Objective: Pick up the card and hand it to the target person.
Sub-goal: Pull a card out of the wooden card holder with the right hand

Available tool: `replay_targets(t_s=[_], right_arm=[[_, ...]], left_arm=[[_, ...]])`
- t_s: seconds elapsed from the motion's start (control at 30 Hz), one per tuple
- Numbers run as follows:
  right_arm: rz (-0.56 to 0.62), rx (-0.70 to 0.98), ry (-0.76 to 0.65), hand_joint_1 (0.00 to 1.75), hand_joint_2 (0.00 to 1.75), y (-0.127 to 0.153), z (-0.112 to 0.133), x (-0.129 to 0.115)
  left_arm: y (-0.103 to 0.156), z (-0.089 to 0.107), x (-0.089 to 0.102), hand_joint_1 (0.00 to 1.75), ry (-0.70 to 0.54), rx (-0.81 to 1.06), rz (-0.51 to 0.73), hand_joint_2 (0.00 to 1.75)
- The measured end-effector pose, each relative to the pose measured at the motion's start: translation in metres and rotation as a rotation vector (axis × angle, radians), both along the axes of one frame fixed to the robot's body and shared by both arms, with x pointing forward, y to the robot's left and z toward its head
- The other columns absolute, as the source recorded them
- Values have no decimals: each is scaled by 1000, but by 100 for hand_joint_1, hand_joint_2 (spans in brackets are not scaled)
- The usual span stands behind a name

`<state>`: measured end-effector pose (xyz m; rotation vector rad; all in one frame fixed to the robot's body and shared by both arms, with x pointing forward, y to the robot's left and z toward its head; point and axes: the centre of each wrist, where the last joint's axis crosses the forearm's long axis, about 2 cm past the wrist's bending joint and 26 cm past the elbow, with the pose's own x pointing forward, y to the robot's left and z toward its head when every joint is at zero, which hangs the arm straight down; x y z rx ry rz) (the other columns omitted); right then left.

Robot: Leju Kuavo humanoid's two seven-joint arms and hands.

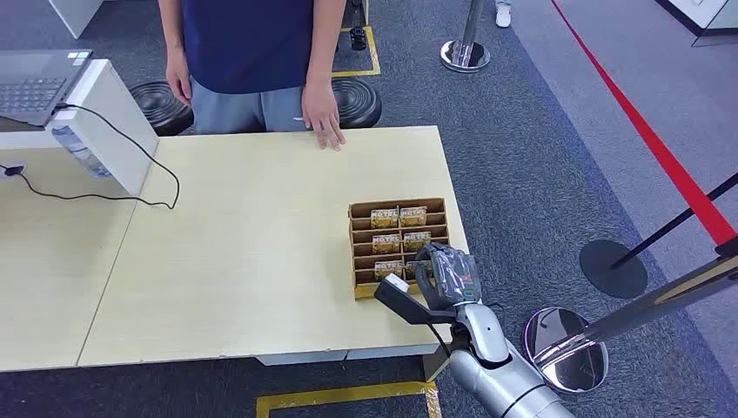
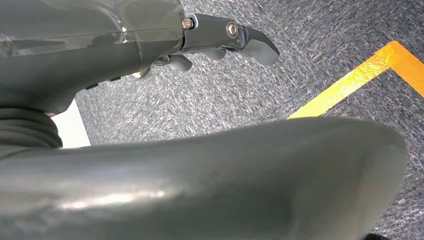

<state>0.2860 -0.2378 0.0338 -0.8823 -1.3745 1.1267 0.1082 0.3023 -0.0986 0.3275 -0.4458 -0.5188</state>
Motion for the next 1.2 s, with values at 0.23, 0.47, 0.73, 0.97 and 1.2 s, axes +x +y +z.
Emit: replay_targets(t_s=[0.23, 0.47, 0.73, 0.97, 1.2], right_arm=[[2, -8, -3, 120, 175, 0, 0, 0], [1, -8, -2, 120, 175, 0, 0, 0], [0, -12, -2, 117, 175, 0, 0, 0], [2, -26, 3, 132, 175, 0, -1, -1], [4, -36, 15, 129, 175, 0, -1, -1]], left_arm=[[0, 0, 0, 0, 0, 0, 0, 0], [0, 0, 0, 0, 0, 0, 0, 0], [0, 0, 0, 0, 0, 0, -1, 0], [0, 0, 0, 0, -2, 5, -9, 44], [0, 0, 0, 0, 10, -8, -3, 0]])
